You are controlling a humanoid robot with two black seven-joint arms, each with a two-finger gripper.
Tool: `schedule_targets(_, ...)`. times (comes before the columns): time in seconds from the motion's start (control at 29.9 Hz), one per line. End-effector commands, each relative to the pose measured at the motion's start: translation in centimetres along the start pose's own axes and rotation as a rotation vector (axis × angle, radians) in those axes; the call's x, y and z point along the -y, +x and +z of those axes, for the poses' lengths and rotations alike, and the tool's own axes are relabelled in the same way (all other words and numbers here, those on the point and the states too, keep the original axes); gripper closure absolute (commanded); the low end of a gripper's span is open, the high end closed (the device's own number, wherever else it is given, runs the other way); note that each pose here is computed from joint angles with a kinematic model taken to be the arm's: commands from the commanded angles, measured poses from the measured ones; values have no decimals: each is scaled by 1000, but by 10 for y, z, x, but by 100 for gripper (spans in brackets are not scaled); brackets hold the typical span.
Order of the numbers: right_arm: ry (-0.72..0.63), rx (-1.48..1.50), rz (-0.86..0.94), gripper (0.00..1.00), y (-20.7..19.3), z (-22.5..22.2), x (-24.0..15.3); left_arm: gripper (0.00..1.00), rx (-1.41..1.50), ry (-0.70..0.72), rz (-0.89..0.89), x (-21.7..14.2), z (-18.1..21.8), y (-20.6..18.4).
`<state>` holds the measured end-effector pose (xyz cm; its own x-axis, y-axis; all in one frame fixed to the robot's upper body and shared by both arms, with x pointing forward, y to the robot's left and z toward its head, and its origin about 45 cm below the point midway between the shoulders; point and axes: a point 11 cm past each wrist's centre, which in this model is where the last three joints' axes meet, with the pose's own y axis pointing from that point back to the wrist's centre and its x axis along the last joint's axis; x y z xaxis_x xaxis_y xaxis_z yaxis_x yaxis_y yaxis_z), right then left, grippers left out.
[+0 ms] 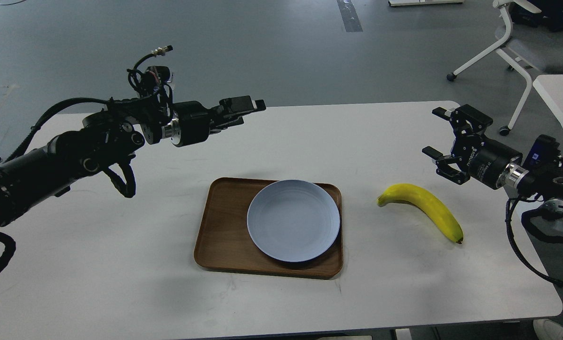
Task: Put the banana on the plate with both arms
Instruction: 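Open the left gripper and withdraw it from the plate, then reach the right gripper down and grasp the yellow banana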
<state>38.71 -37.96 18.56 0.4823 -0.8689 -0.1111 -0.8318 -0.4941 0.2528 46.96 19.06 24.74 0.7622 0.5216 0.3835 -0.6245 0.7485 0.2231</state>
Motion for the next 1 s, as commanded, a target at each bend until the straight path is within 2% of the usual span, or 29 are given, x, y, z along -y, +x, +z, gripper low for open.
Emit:
schedule_targets(0.0, -5, -5, 4, 0, 2, 0, -3, 0, -275, -109, 192, -23, 1, 34)
schedule_targets(0.13, -11, -8, 9, 0, 4, 2, -4, 0, -426, -118, 332, -64, -35, 48)
schedule_targets(0.23, -19, -12, 27, 0, 10, 3, -10, 0, -552, -206, 372, -89, -43, 57)
schedule_targets(0.3, -23, -22, 49, 0, 18, 2, -16, 0, -659, -269, 484, -121, -62, 64)
schedule_targets(0.4, -30, -31, 60, 0, 23, 1, -21, 0, -731, -311, 567, -140, -77, 64)
schedule_targets(0.53, -59, -98, 22, 0, 20, -2, -21, 0, -757, -302, 594, -149, -90, 58)
schedule_targets(0.63, -111, -254, -48, 0, 15, -13, -15, 0, -763, -300, 592, -148, -92, 55)
schedule_targets(0.9, -274, -782, -250, 0, 6, -51, -4, 0, -762, -304, 595, -148, -91, 57)
schedule_targets(0.97, -364, -973, -330, 0, 3, -56, 1, 0, -760, -307, 592, -149, -89, 57)
